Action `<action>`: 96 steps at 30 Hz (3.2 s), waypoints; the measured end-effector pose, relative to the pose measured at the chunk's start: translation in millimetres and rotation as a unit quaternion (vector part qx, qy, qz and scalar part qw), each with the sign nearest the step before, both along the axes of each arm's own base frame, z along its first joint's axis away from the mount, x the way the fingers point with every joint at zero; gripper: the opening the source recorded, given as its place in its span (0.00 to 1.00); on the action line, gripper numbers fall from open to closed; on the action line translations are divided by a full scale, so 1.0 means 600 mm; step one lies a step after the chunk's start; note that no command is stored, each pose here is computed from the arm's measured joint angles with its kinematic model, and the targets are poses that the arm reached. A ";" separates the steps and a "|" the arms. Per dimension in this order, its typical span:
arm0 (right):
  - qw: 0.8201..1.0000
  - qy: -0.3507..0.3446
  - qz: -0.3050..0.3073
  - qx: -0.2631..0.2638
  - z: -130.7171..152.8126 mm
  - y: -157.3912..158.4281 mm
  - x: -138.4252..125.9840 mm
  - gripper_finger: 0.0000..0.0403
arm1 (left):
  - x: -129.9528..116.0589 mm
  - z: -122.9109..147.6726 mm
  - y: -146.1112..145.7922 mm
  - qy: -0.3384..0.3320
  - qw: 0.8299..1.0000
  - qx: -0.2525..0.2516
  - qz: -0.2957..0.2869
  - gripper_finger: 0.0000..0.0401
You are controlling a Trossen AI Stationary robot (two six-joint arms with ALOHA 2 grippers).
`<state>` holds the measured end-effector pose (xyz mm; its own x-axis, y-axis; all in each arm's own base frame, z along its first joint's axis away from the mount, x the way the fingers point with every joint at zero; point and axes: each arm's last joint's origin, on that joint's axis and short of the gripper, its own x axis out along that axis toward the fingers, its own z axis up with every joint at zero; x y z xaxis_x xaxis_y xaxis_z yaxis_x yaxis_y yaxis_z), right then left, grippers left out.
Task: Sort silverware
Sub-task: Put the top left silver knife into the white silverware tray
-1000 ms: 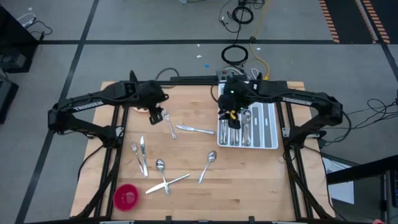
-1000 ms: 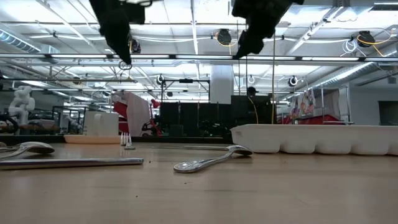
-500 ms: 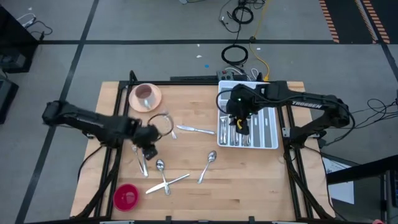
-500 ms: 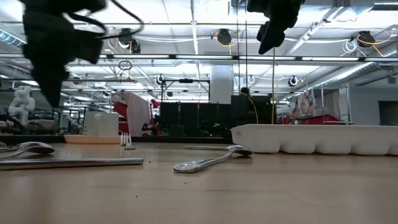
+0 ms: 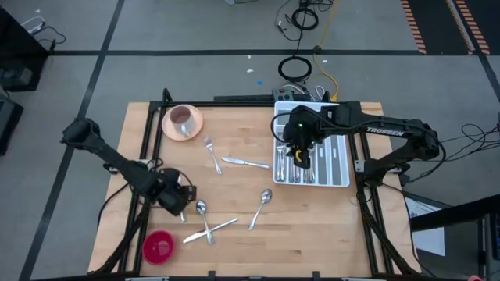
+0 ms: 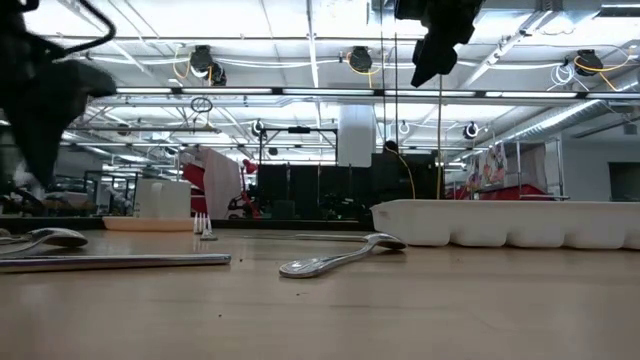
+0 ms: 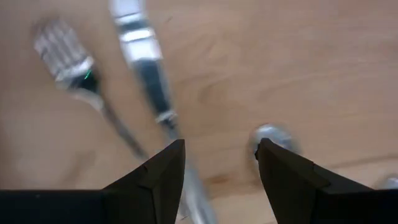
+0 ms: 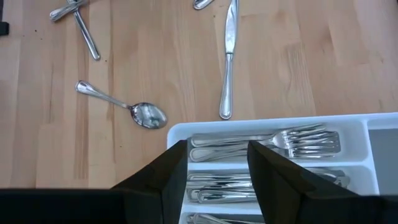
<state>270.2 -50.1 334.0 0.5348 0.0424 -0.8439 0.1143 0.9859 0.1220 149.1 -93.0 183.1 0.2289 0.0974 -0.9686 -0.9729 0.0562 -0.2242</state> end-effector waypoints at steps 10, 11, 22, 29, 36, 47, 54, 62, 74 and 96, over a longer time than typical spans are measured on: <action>1.000 -0.001 0.025 -0.015 0.000 0.000 0.000 0.40 | 0.022 -0.045 -0.030 0.073 0.996 -0.039 0.042 0.51; 0.999 -0.002 0.030 -0.018 0.000 0.000 0.000 0.40 | 0.023 -0.047 -0.029 0.077 0.995 -0.037 0.045 0.51; 0.999 0.002 0.039 -0.020 -0.001 0.000 -0.001 0.40 | 0.037 -0.075 -0.023 0.114 0.991 -0.035 0.058 0.51; 0.999 0.002 0.042 -0.022 -0.001 0.000 -0.001 0.40 | 0.056 -0.094 -0.010 0.140 0.989 -0.044 0.030 0.41; 0.999 0.002 0.044 -0.024 -0.001 0.000 -0.001 0.40 | 0.061 -0.096 -0.006 0.141 0.989 -0.047 0.015 0.19; 0.999 -0.003 0.042 -0.029 0.000 -0.008 -0.001 0.40 | 0.068 -0.087 0.007 0.123 0.992 -0.040 -0.007 0.07; 0.999 -0.015 0.031 -0.033 0.002 -0.018 0.000 0.40 | 0.087 -0.065 0.016 0.101 0.995 0.014 -0.016 0.06; 0.998 -0.018 0.035 -0.041 0.003 -0.024 0.000 0.40 | 0.112 -0.041 0.028 0.077 0.996 0.032 -0.037 0.00; 0.991 -0.058 0.101 -0.069 -0.031 -0.031 0.064 0.44 | 0.105 0.091 0.037 0.064 0.989 0.105 -0.078 0.01; 0.995 -0.074 0.065 0.021 -0.079 -0.028 0.122 0.44 | 0.069 -0.009 0.007 0.146 0.989 0.033 -0.018 0.00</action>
